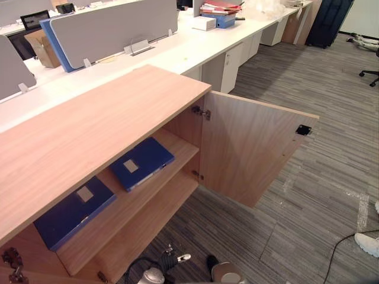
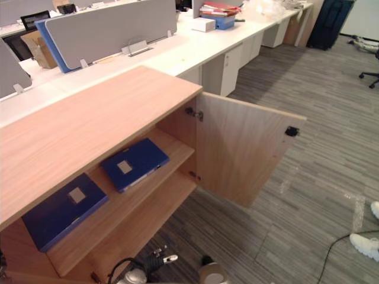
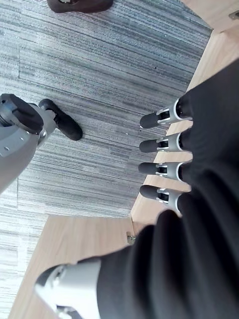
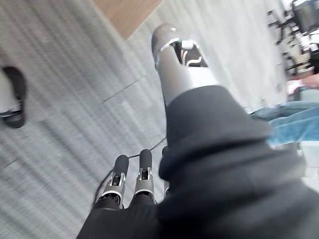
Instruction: Walk over to the cabinet, pick up the folder, carry it to the office cabinet, place the folder inside the office cabinet, then close the office cabinet door
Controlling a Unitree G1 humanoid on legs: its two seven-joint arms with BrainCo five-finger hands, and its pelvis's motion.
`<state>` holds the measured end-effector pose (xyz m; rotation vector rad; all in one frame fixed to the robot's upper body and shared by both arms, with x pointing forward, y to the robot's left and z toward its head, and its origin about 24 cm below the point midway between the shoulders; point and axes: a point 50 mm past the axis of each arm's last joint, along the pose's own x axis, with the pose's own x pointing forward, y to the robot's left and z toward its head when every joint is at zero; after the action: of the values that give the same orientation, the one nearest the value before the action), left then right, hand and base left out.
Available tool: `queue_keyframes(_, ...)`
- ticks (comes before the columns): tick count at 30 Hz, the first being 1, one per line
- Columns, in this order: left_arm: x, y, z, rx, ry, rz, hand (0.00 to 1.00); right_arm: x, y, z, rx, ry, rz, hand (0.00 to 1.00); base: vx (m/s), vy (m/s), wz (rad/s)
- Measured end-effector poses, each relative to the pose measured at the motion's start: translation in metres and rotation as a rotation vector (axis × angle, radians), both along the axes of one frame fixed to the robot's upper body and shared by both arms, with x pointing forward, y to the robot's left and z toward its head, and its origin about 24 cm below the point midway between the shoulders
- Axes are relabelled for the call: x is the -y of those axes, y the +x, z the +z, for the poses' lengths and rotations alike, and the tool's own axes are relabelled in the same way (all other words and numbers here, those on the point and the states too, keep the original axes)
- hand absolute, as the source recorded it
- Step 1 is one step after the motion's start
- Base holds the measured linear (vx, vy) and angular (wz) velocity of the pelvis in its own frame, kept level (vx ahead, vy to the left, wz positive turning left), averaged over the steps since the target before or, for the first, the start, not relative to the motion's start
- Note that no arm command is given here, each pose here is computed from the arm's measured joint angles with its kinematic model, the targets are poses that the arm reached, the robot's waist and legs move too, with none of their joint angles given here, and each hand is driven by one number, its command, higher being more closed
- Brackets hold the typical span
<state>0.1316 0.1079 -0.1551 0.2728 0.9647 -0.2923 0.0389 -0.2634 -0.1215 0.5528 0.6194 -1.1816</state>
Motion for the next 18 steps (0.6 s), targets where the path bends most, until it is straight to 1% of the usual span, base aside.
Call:
queue_keyframes(2,0.002,-0.004,0.0,0.008,0.017,-0.049,0.0,0.013,0.021,0.024,0.103,-0.112,0.017,0.0,-0.04,-0.068,0.04)
queue_keyframes(3,0.002,-0.007,-0.001,0.005,0.024,-0.067,0.0,0.016,0.024,0.029,0.122,-0.138,0.019,0.0,-0.04,-0.061,0.04)
queue_keyframes(4,0.001,-0.017,-0.004,-0.019,0.037,-0.086,0.0,0.023,0.029,0.04,0.16,-0.185,0.01,0.0,-0.03,-0.035,-0.11)
queue_keyframes(7,-0.006,-0.021,-0.006,-0.034,0.053,-0.072,0.0,0.028,0.034,0.046,0.189,-0.211,-0.006,0.0,0.03,-0.074,-0.26)
queue_keyframes(10,-0.014,-0.014,-0.005,-0.028,0.067,-0.033,0.0,0.038,0.042,0.059,0.243,-0.264,-0.058,0.0,0.14,-0.259,0.0)
queue_keyframes(12,-0.02,-0.013,-0.006,-0.045,0.064,0.018,0.0,0.044,0.065,0.071,0.325,-0.293,-0.085,0.0,0.08,-0.213,-0.26)
queue_keyframes(14,-0.025,-0.012,-0.006,-0.043,0.072,0.026,0.0,0.048,0.077,0.079,0.369,-0.315,-0.095,0.0,-0.01,-0.14,-0.43)
queue_keyframes(15,-0.032,-0.016,-0.008,-0.062,0.082,0.056,0.0,0.053,0.089,0.088,0.405,-0.338,-0.084,0.0,-0.05,-0.126,-0.59)
queue_keyframes(17,-0.043,-0.02,-0.009,-0.077,0.092,0.114,0.0,0.056,0.095,0.092,0.424,-0.35,-0.077,0.0,-0.06,-0.081,-0.34)
queue_keyframes(18,-0.053,-0.024,-0.01,-0.09,0.098,0.178,0.0,0.058,0.095,0.094,0.422,-0.362,-0.071,0.0,-0.06,-0.072,-0.04)
